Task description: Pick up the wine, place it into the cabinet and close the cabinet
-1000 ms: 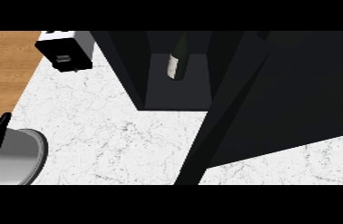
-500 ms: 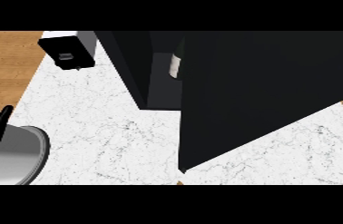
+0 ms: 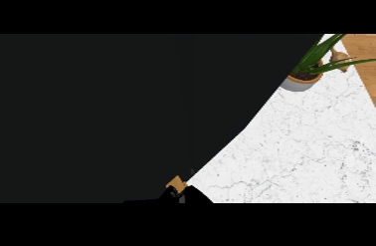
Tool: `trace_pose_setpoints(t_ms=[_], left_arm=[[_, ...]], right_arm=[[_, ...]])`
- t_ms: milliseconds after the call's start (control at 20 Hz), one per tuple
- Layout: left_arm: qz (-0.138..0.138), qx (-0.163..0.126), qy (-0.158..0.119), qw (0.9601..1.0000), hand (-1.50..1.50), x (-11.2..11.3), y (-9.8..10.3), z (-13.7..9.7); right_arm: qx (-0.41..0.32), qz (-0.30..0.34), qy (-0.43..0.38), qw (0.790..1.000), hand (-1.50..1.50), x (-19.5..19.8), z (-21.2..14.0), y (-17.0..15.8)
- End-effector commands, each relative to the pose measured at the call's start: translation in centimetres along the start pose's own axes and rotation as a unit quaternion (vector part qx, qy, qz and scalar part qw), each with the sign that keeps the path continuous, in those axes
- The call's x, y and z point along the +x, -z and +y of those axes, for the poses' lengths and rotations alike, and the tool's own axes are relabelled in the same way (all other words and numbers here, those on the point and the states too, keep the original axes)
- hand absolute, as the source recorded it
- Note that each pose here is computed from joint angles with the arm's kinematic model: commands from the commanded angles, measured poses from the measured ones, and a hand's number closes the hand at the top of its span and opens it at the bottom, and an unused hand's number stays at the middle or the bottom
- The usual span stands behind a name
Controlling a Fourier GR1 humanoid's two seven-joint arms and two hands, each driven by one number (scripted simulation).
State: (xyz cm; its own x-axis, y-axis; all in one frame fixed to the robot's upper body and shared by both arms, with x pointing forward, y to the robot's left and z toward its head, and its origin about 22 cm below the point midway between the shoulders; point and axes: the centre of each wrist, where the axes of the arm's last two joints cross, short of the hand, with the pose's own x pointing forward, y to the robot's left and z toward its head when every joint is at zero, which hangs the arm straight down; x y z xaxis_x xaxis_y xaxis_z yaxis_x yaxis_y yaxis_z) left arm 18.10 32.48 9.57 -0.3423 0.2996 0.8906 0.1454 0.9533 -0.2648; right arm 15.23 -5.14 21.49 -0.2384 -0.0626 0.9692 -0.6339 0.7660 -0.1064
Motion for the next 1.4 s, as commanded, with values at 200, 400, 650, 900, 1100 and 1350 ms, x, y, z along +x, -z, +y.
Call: trace_pose_setpoints(t_ms=[200, 400, 650, 900, 1100, 1350], left_arm=[[0.001, 0.011, 0.006, 0.9999, -1.5, -1.0, -0.4, 0.2], [-0.008, 0.019, 0.005, 0.9998, -1.5, -0.8, 1.4, -1.7], [-0.012, 0.014, 0.005, 0.9998, -1.5, 0.8, 0.2, -0.1], [-0.015, 0.036, 0.01, 0.9992, -1.5, -0.3, 1.8, 1.6], [-0.013, 0.015, 0.008, 0.9998, -1.5, -1.5, 0.9, -0.3], [-0.002, 0.01, 0.019, 0.9998, -1.5, -0.5, 0.8, -0.2]], right_arm=[[-0.019, -0.021, -0.01, 1.0, 1.5, 4.0, 0.5, 10.1], [-0.041, -0.026, -0.065, 0.997, 1.5, 2.0, -0.6, 13.8], [-0.078, -0.018, -0.109, 0.991, 1.5, 1.7, -3.9, 17.5], [-0.091, 0.003, -0.088, 0.992, 1.5, -0.3, -6.9, 19.0], [-0.103, 0.001, -0.092, 0.99, 1.5, -2.5, -9.4, 19.9], [-0.109, 0.009, -0.1, 0.989, 1.5, -4.1, -10.8, 20.0]])
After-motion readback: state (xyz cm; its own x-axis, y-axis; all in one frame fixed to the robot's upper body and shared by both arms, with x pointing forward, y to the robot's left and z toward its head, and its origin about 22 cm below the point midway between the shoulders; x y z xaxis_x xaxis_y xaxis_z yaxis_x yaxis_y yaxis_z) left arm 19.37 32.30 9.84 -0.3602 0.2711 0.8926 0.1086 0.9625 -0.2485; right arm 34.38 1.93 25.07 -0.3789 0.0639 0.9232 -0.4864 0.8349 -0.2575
